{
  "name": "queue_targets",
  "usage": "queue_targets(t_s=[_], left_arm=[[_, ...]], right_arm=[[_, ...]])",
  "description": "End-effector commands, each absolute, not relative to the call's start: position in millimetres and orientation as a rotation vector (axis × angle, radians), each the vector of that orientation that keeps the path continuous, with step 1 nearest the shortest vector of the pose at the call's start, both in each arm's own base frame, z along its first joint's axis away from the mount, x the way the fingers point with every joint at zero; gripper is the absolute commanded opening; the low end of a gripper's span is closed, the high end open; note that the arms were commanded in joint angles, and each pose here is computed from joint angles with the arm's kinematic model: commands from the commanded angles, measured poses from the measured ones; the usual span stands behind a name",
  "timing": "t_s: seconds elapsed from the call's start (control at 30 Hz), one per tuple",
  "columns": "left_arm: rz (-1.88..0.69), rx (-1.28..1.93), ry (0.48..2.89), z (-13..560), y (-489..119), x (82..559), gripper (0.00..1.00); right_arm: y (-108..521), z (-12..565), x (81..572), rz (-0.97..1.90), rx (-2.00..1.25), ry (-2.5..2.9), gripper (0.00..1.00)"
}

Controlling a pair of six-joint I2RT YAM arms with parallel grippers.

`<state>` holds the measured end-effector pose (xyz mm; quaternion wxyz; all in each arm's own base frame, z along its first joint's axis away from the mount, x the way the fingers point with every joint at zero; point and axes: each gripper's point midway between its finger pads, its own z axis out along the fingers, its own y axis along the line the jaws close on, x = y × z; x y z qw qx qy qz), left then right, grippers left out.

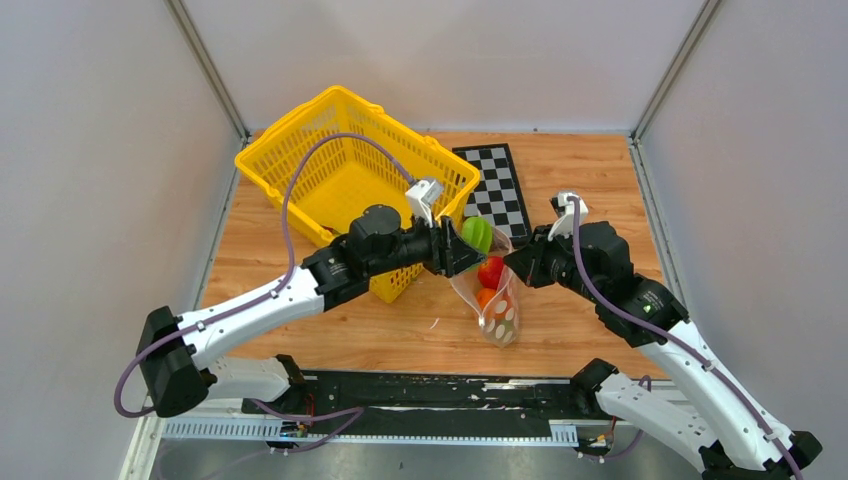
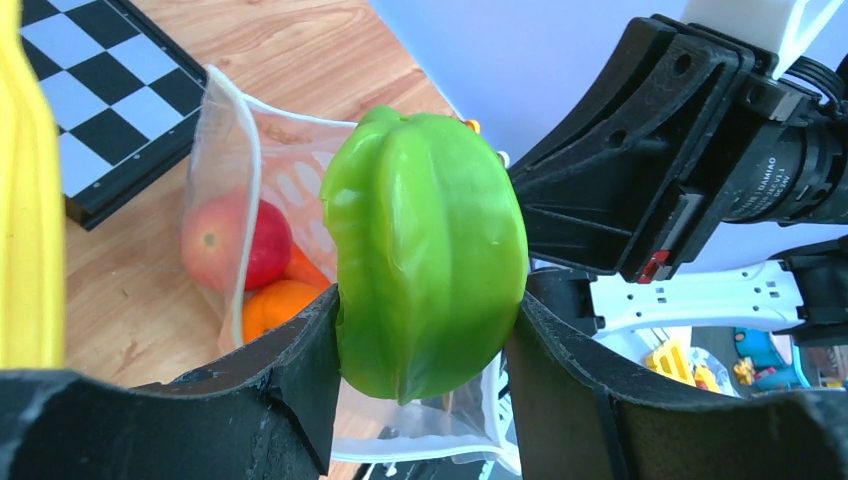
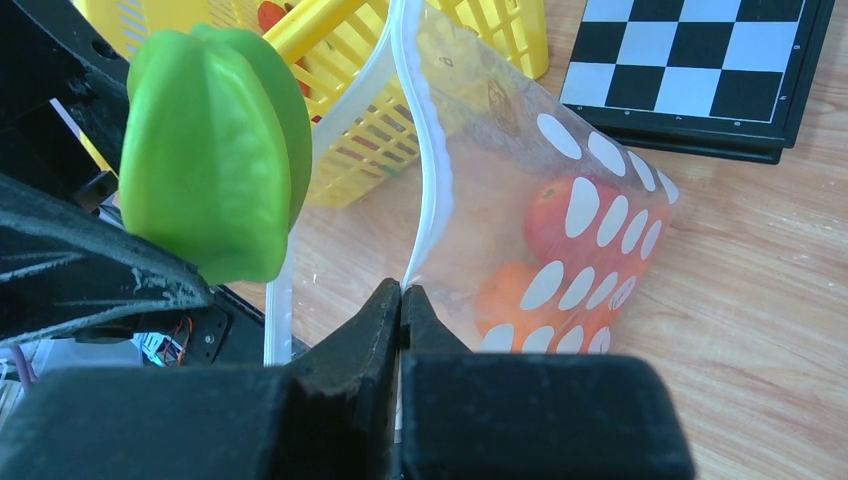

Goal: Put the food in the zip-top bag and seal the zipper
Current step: Place the fake fruit in the zipper food storage bag, then pick up the fake fruit from the bin.

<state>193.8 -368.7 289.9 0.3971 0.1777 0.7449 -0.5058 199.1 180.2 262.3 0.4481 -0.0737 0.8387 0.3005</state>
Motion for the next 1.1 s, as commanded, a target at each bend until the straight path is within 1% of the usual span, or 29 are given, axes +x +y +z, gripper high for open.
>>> queue_targets(t_s=[0.0,0.2,0.33,0.37,0.73,0.9,0.97,1.07], left_arm=[[-1.284,0.518,1.825,313,-382,186,0.62],[-1.185,0.599,1.914,296,-392,185,0.70],[-1.130,0.595,1.920,295,-389,189,0.82],[-1.127,0.595,1.914,297,-388,190,0.83],[-1.080,0.628,1.800,332,-370,189,0.86],[-0.899,0.614,1.775,354,-342,203,0.91],[-0.816,0.594,1.752,372,-327,211,0.96],[-0.648,0.557,1.756,379,-300,231,1.00]], right_arm=[[183,279,205,0.775,-0.150,2.005,0.00],[183,280,206,0.773,-0.146,2.000,0.00],[182,280,205,0.769,-0.143,2.000,0.00],[181,280,205,0.769,-0.141,1.999,0.00],[182,279,205,0.770,-0.139,2.004,0.00],[181,278,205,0.764,-0.140,2.006,0.00],[180,278,204,0.765,-0.140,2.006,0.00],[180,279,203,0.766,-0.139,2.003,0.00]])
